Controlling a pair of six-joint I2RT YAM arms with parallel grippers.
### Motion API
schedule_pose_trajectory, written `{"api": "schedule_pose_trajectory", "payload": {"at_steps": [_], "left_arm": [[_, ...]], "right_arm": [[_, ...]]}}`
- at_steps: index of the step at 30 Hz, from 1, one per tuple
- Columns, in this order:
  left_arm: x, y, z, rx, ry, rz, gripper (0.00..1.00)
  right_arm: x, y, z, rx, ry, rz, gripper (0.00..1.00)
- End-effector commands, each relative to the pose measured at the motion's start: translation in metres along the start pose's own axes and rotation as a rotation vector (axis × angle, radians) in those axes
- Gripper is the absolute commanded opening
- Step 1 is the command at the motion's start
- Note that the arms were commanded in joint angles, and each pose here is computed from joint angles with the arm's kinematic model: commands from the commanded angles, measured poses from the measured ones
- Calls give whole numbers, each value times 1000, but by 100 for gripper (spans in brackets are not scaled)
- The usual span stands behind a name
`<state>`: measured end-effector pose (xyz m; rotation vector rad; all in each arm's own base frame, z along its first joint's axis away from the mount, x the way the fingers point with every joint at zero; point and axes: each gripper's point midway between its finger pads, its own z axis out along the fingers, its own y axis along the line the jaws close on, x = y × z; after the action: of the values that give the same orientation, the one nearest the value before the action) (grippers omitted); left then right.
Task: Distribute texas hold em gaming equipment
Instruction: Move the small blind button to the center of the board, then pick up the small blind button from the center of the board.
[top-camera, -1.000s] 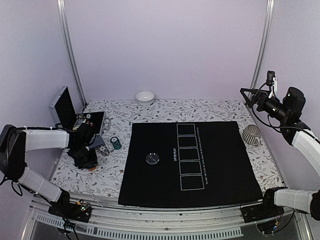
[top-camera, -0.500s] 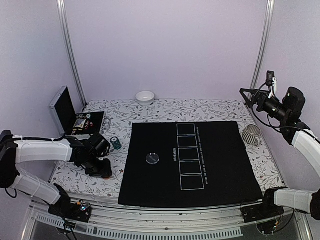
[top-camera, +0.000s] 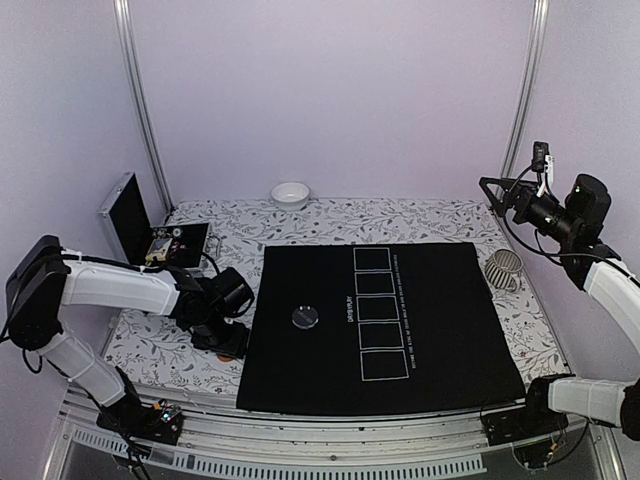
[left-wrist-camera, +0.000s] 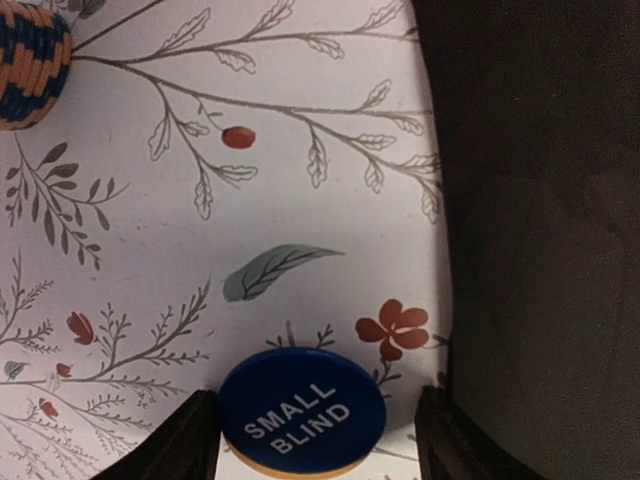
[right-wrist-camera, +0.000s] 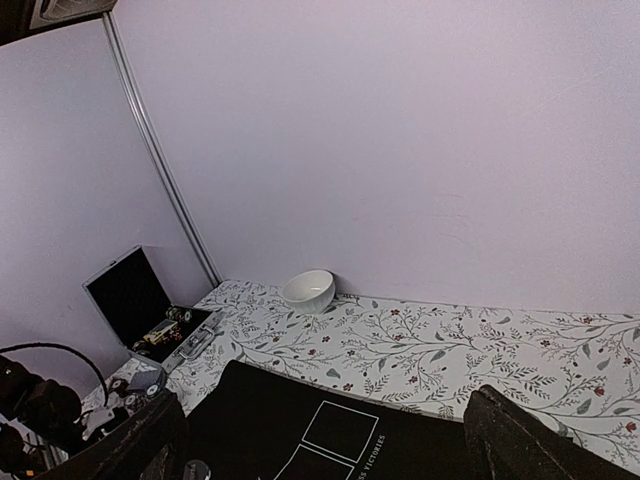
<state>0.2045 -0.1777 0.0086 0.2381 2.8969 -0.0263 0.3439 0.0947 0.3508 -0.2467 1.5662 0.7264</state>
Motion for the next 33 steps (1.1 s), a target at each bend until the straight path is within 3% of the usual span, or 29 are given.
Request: {"api": "schedule_pose_trajectory", "payload": {"at_steps": [1,10,22,33], "left_arm": [[13,4,7,-37,64,39,70],[1,12,6,-64,58,11,61],[-7,18,7,-56,46,-19,61],[-15,15,-2,-22,14,-32,46]], "right_arm": [[-6,4,-2,-12,-18,-14,98],[-6,4,-3,-8,-20,-16,98],[-6,3,-2,-7,-19,-20,98],[-6,3,-2,-6,-18,-19,98]]}}
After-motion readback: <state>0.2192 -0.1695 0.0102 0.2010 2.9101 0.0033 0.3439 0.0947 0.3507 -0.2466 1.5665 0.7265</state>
